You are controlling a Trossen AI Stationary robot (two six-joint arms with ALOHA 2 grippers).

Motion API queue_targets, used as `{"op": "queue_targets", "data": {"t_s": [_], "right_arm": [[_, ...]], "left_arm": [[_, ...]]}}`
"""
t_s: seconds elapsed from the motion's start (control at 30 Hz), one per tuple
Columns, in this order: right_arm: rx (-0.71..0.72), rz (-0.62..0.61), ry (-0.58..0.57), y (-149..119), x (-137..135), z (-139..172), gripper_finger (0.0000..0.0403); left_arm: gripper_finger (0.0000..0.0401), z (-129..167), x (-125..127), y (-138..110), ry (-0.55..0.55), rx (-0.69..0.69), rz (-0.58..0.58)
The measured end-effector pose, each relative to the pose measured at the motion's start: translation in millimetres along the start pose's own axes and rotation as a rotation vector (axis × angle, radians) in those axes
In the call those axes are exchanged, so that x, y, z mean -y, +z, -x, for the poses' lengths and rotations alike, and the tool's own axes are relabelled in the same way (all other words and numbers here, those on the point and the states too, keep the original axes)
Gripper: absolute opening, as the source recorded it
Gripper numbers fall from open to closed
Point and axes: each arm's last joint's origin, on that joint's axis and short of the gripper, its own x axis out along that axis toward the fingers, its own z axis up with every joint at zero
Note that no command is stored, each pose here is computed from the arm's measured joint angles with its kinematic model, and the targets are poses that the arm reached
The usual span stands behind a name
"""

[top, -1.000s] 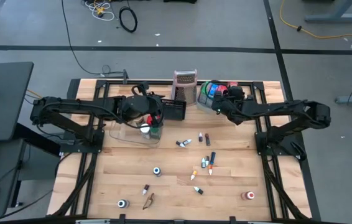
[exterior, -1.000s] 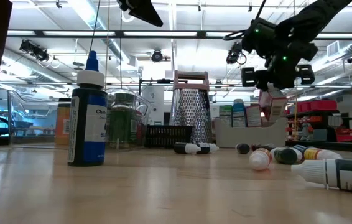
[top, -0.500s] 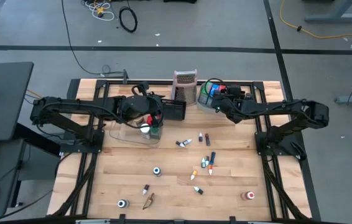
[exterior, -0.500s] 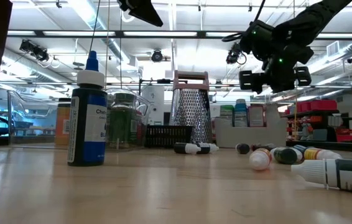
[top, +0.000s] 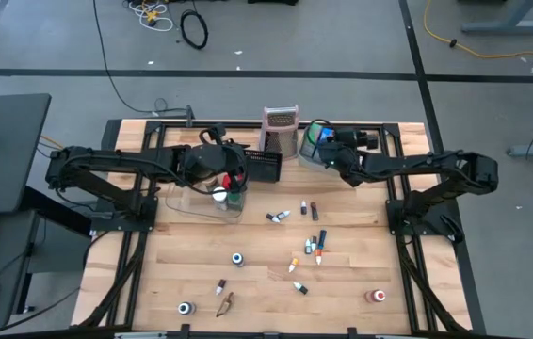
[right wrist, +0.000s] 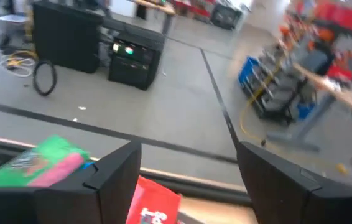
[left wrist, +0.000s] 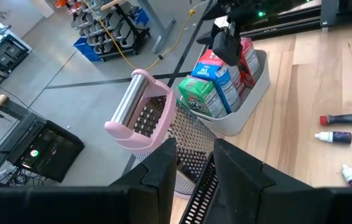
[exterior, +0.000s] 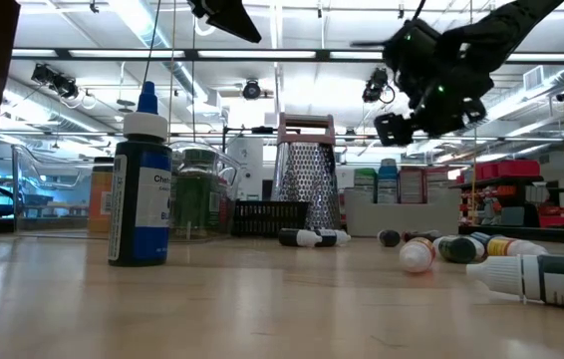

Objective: Pick & Place Kitchen Items
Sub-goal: Put the orange seasoning pack into the transparent bin

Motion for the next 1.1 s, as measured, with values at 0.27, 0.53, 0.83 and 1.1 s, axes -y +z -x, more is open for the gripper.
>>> {"op": "queue_targets", "data": {"t_s": [0.27,0.53,0.83,1.1], "right_arm": [[0.142,0.171,0.221,21.9,-19.4,28.7,0.0276],[0.257,0.375,0.502,21.9,-32.2,62.2,0.0277],[0.335,0.456,0.894,19.4,-41.2,76.3,0.0277],[0.387,0.418,1.214,21.7,-45.5,84.2,0.0275]], "left_arm": [[0.0115,1.3,3.1,-0.7,-0.042,-0.002,0.008],[0.0116,32.0,2.2,-0.7,-0.044,0.012,0.038],[0.0116,89.5,-24.6,-13.9,-0.076,0.036,0.085],[0.0116,88.8,-16.2,-59.2,-0.083,-0.010,0.119]]}}
